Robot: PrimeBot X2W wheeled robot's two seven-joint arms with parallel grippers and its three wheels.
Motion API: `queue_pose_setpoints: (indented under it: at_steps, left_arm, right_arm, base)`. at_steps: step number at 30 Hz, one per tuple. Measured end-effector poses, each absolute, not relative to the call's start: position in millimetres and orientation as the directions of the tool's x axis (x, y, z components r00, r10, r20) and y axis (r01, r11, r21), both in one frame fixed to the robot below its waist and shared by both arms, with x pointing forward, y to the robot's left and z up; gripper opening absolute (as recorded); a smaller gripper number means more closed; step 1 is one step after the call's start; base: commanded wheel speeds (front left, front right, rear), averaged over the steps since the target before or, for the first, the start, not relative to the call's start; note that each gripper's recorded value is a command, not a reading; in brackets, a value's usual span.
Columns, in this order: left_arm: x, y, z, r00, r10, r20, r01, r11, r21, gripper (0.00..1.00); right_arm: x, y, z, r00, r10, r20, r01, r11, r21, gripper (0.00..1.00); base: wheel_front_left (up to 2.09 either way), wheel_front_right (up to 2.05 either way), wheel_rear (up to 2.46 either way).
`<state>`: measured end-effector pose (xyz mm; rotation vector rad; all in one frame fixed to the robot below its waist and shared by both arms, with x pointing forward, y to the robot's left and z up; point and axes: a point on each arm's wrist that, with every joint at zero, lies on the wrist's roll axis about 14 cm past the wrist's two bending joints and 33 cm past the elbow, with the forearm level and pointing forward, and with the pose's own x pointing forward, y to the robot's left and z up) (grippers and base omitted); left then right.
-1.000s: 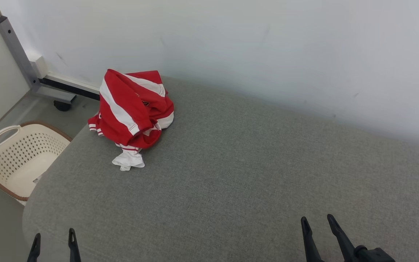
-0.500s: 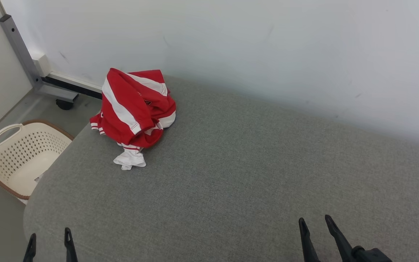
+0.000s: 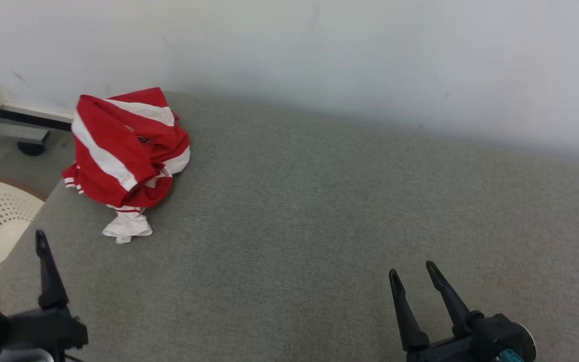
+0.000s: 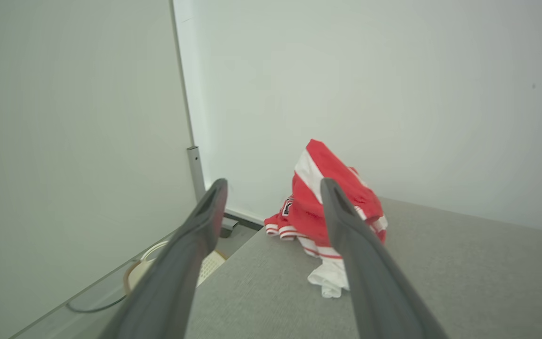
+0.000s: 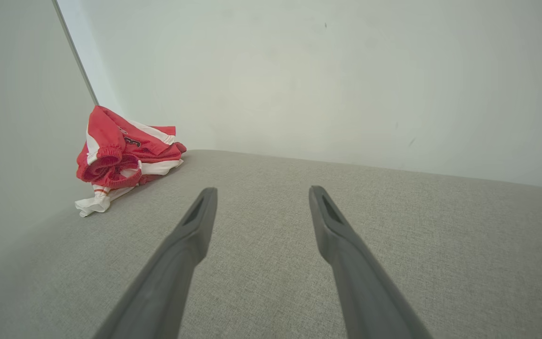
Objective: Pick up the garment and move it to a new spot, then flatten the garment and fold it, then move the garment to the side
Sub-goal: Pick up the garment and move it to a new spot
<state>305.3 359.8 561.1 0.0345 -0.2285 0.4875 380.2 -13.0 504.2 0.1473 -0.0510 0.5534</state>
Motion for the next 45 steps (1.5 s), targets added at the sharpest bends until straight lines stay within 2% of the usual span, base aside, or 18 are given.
queue_pose_setpoints:
  at_steps: [9,17,22,24,30,33,36,38,39,41,45]
  left_arm:
    - [383.1,383.3,575.6,0.870,0.442,0.220,-0.446,0.895,-0.034,1.00]
    - [456.4,371.8,545.3,0.912,0.394,0.110,-0.387,0.918,-0.085,1.00]
    - [489.1,378.7,510.2,0.915,0.401,-0.037,-0.402,0.906,-0.133,1.00]
    - [498.9,381.2,497.7,0.915,0.394,-0.086,-0.402,0.910,-0.105,1.00]
    - [506.4,383.3,433.8,0.854,0.391,-0.343,-0.443,0.892,-0.086,1.00]
    - [513.6,377.5,419.0,0.838,0.381,-0.391,-0.458,0.880,-0.126,1.00]
    - [511.6,367.7,395.8,0.803,0.349,-0.483,-0.462,0.877,-0.134,1.00]
    - [510.6,369.7,393.6,0.794,0.359,-0.491,-0.471,0.874,-0.122,1.00]
    - [510.1,369.5,392.8,0.788,0.357,-0.502,-0.474,0.871,-0.125,0.93]
    - [508.9,370.4,394.9,0.788,0.363,-0.498,-0.475,0.872,-0.116,0.00]
    - [507.4,375.2,405.3,0.802,0.376,-0.464,-0.466,0.880,-0.094,0.00]
  right_arm:
    - [399.3,-39.0,503.6,0.890,0.446,0.097,-0.456,0.881,0.129,1.00]
    - [415.0,-68.0,493.7,0.926,0.369,0.078,-0.376,0.917,0.134,1.00]
    - [428.6,-83.8,491.9,0.942,0.324,0.081,-0.333,0.932,0.141,1.00]
    - [430.5,-90.2,487.4,0.949,0.308,0.070,-0.315,0.938,0.144,1.00]
    - [430.2,-114.2,471.8,0.969,0.244,0.025,-0.245,0.958,0.150,1.00]
    - [428.8,-121.9,466.6,0.975,0.224,0.008,-0.222,0.964,0.147,1.00]
    - [427.9,-128.2,462.2,0.978,0.207,-0.006,-0.204,0.968,0.144,1.00]
    - [427.4,-129.7,461.4,0.979,0.203,-0.009,-0.200,0.970,0.141,1.00]
    - [427.2,-129.6,461.5,0.979,0.204,-0.010,-0.201,0.970,0.139,1.00]
    - [427.0,-128.5,463.3,0.978,0.208,-0.005,-0.205,0.970,0.133,1.00]
    - [426.6,-127.2,466.6,0.977,0.212,0.003,-0.211,0.970,0.124,1.00]
  base:
    - [0.00,0.00,0.00]
    - [0.00,0.00,0.00]
    - [0.00,0.00,0.00]
    - [0.00,0.00,0.00]
    - [0.00,0.00,0.00]
    - [0.00,0.00,0.00]
    - [0.00,0.00,0.00]
    - [0.00,0.00,0.00]
    - [0.00,0.00,0.00]
    - [0.00,0.00,0.00]
    - [0.00,0.00,0.00]
